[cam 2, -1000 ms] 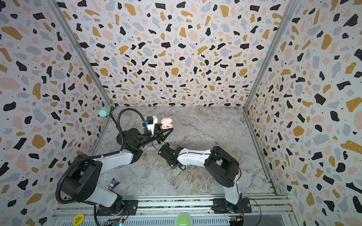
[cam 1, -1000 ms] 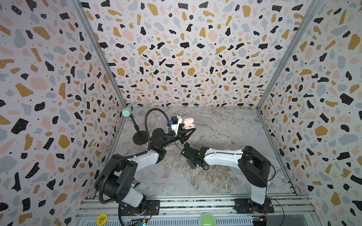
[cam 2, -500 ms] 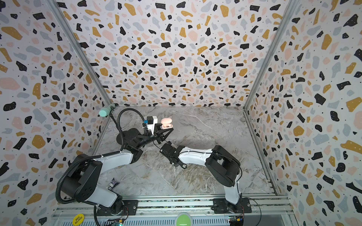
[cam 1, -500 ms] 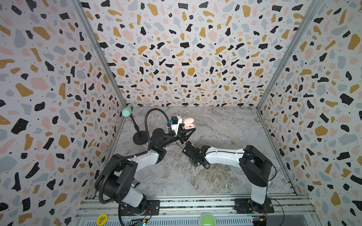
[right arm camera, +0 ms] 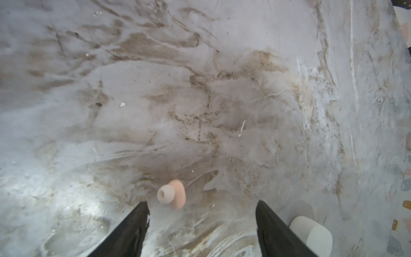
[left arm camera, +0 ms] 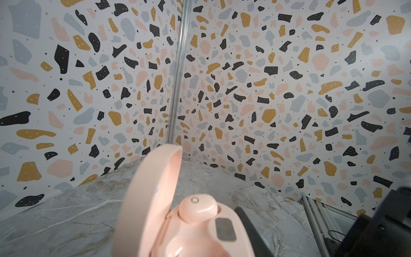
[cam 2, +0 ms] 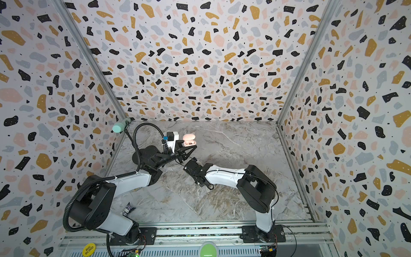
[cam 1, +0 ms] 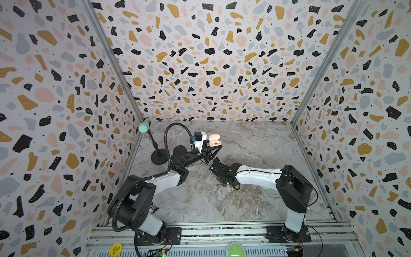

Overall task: Insert the wireless bluetooth earbuds into the charging case
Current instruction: 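Align the right gripper over the pink earbud on the table, then close the right gripper on the pink earbud and lift it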

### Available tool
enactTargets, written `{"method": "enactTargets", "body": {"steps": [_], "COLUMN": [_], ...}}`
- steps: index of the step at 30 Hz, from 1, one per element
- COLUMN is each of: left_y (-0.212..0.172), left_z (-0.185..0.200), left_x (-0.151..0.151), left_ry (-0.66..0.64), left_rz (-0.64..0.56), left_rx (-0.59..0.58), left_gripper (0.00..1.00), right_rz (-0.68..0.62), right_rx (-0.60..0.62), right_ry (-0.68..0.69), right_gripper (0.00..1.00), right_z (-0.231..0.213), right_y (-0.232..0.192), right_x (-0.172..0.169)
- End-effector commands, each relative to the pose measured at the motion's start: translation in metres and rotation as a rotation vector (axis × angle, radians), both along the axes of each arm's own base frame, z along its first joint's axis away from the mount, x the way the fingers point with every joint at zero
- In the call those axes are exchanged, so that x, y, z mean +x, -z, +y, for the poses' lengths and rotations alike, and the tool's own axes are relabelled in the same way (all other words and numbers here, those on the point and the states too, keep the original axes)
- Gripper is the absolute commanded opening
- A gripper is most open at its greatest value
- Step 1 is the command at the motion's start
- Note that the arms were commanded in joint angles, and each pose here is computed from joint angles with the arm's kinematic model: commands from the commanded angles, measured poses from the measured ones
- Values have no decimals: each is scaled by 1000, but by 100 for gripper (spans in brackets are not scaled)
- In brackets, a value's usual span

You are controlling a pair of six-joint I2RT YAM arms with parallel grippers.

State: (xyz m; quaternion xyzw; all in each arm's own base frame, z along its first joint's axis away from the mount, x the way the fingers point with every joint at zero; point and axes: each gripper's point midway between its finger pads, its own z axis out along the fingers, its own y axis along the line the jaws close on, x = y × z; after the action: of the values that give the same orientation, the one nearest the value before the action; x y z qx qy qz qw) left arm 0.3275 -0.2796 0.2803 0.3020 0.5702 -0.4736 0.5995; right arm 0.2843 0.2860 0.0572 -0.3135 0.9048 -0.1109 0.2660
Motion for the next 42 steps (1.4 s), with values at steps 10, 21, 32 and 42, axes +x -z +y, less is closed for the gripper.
{"method": "enactTargets", "body": {"steps": [10,21,32,42], "left_y": [-22,-16,-16,-15], "left_z": [1,11,31,38], "left_x": [-2,14,25,29], "left_ry": [7,-45,-110,-133], "left_rz": [-78,-58,-58,-58], "left_rx": [-27,6,40,41], "left_gripper": [6,6,6,6], "right_rz": [228,415,460,447], "right_rx": [391,641,668,676], "right_ry": [119,257,363,355], "right_gripper": [76,75,76,76], "right_z": [5,21,25,32], "right_y": [-19,-3,17,19], "right_x": [-17,-41,-37,-20]}}
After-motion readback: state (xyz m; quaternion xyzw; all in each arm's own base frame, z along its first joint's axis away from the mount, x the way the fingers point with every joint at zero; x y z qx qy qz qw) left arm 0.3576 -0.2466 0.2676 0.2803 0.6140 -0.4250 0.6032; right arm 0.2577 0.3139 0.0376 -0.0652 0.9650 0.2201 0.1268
